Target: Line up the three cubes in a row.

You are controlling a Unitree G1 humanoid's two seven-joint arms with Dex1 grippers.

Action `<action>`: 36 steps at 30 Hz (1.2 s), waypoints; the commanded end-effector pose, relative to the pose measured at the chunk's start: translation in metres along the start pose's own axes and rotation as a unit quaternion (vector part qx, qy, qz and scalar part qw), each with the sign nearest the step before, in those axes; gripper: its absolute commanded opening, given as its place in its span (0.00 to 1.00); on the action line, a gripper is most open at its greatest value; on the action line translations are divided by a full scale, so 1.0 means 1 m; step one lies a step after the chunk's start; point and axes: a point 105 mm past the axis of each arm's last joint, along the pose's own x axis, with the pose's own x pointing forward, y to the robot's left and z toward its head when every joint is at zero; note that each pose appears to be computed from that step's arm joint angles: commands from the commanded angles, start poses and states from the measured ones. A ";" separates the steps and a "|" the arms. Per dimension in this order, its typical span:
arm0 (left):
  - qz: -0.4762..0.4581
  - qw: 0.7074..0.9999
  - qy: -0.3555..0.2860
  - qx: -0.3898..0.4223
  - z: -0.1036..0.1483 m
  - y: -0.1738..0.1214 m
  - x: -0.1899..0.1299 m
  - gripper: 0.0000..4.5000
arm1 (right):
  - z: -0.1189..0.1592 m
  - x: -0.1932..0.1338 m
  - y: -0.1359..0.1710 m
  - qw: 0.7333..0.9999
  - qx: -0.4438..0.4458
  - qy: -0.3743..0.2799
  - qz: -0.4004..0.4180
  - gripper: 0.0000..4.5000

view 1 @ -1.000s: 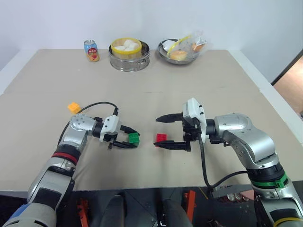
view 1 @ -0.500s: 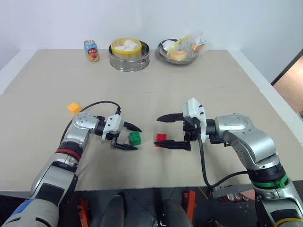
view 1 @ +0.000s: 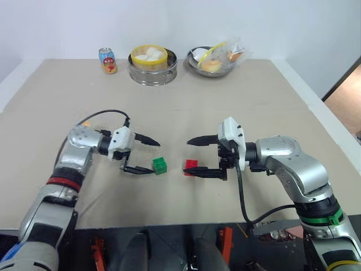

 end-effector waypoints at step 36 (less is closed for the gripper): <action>0.735 0.658 0.079 -0.141 -0.038 0.046 -0.129 1.00 | 0.019 0.009 -0.017 0.998 -0.052 -0.042 -0.009 1.00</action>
